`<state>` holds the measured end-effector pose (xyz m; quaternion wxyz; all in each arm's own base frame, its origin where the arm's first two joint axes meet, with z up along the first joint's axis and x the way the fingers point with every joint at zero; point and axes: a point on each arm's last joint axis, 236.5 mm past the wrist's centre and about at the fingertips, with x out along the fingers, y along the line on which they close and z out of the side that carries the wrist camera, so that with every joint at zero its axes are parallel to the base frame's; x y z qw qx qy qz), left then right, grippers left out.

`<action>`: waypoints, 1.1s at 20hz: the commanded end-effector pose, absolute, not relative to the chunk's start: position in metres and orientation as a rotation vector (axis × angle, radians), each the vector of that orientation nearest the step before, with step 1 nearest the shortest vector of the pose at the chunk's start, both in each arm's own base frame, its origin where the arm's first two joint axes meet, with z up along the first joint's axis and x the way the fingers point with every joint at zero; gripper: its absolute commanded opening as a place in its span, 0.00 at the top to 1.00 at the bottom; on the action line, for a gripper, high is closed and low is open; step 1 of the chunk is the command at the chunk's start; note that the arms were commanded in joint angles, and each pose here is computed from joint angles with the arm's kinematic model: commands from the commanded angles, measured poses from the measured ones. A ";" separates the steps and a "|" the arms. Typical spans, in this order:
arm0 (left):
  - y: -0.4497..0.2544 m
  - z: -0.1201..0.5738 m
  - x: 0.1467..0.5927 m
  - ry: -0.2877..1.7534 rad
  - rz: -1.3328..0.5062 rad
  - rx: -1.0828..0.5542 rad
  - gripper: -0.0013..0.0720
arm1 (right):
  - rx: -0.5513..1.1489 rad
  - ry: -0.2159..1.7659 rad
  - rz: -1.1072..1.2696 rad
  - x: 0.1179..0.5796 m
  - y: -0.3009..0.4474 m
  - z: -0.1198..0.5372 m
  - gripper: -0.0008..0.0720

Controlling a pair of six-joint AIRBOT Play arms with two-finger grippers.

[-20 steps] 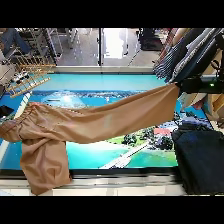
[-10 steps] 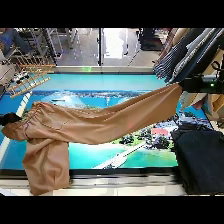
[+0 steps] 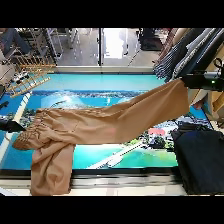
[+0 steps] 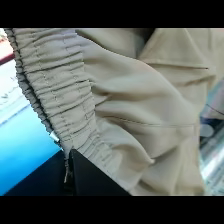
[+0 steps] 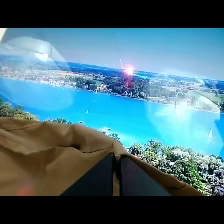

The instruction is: Fold the clothes and pants, and hang the long-sleeved shirts on hangers.

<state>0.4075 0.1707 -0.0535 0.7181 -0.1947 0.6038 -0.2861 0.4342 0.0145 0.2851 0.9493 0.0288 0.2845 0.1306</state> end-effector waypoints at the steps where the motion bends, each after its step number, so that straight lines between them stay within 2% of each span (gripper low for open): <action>1: 0.158 -0.044 0.406 1.359 -0.643 -0.495 0.21 | 0.065 0.564 0.250 0.445 0.010 0.282 0.96; 2: 0.158 -0.040 0.420 1.310 -0.612 -0.520 0.05 | 0.069 0.577 0.251 0.448 0.009 0.277 0.96; 6: 0.182 -0.003 0.515 0.968 -0.398 -0.548 0.05 | 0.118 0.642 0.272 0.467 0.012 0.246 0.96; 11: 0.156 -0.024 0.568 0.952 -0.261 -0.480 0.11 | 0.146 0.700 0.310 0.482 0.025 0.217 0.96; 12: 0.151 -0.030 0.578 0.957 -0.217 -0.486 0.15 | 0.140 0.703 0.319 0.482 0.029 0.216 0.96; 17: 0.148 -0.067 0.577 1.073 -0.072 -0.477 0.16 | 0.132 0.703 0.329 0.482 0.032 0.216 0.96; 22: 0.140 -0.067 0.585 1.042 -0.096 -0.491 0.16 | 0.134 0.707 0.333 0.481 0.033 0.215 0.96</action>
